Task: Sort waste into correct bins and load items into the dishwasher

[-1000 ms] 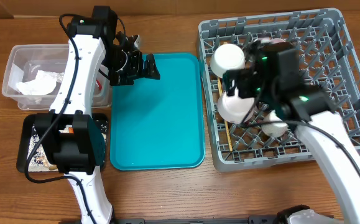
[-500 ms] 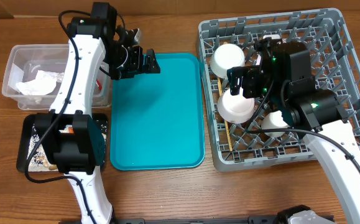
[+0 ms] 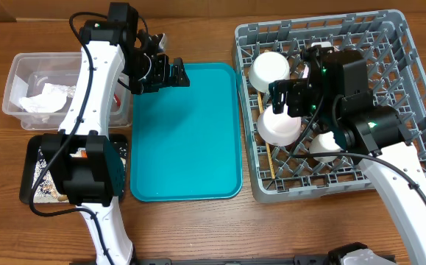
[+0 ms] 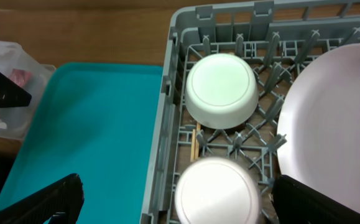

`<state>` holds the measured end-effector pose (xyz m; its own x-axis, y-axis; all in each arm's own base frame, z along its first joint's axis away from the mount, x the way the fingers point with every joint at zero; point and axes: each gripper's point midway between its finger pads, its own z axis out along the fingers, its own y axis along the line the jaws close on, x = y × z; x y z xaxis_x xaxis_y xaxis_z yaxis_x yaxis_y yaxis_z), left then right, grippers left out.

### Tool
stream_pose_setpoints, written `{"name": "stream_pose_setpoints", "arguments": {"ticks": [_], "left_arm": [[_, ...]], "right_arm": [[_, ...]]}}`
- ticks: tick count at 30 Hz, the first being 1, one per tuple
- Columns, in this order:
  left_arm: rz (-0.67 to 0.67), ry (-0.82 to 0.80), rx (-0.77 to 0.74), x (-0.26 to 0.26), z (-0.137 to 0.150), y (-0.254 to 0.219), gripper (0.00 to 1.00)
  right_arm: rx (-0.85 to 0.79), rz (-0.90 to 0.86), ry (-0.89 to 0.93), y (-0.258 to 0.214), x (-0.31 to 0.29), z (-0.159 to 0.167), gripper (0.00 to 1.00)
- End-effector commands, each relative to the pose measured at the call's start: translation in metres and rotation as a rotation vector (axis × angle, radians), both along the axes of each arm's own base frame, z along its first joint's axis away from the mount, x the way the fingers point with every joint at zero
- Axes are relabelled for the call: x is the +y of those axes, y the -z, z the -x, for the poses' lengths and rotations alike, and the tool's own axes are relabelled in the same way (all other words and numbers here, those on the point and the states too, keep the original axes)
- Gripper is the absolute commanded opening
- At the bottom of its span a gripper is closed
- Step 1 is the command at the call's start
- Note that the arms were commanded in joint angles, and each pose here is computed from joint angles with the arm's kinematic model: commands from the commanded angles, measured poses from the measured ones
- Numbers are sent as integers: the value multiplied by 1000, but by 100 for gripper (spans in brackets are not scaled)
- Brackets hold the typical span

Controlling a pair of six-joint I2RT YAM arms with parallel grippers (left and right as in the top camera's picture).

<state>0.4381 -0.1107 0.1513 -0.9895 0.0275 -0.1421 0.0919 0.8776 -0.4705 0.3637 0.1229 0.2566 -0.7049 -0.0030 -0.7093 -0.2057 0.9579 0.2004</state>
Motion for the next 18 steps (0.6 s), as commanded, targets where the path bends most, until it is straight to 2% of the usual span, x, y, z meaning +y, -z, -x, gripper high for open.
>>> {"name": "stream_pose_setpoints", "arguments": {"ticks": [1,10,18], "left_arm": [[-2,12,-54,1,-2,-17,100],[-2,12,-54,1,-2,-17,100],[-2,12,-54,1,-2,-17,100]], "right_arm": [[-114,-11,20,-38,-11,15,100],[-357,-60,86,-68,-44,70,100],[-636,-120,158,-32,-73,114,100]]}}
